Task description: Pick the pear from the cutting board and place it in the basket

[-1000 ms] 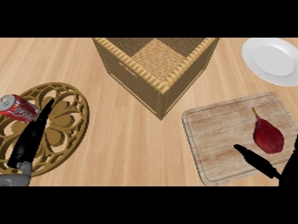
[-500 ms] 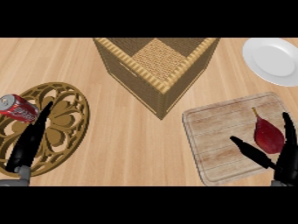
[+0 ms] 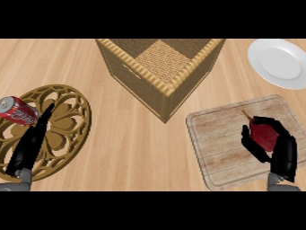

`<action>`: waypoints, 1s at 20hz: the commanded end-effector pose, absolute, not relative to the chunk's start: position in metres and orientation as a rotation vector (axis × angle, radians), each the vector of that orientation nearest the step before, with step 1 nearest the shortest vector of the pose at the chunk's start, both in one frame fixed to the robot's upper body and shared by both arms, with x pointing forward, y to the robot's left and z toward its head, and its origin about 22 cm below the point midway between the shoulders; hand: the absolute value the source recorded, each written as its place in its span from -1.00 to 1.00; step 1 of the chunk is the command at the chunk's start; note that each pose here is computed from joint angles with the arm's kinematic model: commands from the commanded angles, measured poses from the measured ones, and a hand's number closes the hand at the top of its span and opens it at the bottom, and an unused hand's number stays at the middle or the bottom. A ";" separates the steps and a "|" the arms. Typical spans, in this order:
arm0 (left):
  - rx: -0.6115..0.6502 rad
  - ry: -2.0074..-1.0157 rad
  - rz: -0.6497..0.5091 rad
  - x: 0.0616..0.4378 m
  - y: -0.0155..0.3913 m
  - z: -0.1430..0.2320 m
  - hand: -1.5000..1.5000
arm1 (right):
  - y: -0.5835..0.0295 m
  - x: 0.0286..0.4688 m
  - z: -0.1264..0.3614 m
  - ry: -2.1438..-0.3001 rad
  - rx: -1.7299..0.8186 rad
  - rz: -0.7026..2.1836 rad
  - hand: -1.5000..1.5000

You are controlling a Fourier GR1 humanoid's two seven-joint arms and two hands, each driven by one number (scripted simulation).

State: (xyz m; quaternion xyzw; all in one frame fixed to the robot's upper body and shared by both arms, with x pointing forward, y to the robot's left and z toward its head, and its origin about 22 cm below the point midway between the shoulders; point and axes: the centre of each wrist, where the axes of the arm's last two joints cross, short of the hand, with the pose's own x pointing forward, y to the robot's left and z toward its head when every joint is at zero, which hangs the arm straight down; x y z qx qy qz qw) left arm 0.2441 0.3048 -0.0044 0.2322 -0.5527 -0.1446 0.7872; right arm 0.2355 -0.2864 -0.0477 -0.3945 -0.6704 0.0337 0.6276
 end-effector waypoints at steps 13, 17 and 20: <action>0.509 -1.153 -0.310 0.243 0.304 -0.014 0.00 | -0.239 0.220 -0.059 -1.452 -1.193 0.067 1.00; 0.498 -1.186 -0.319 0.243 0.300 -0.006 0.00 | -0.251 0.186 -0.108 -1.040 -1.215 0.159 1.00; 0.521 -1.191 -0.312 0.242 0.306 -0.006 0.00 | -0.251 0.171 -0.113 -0.947 -1.241 0.182 1.00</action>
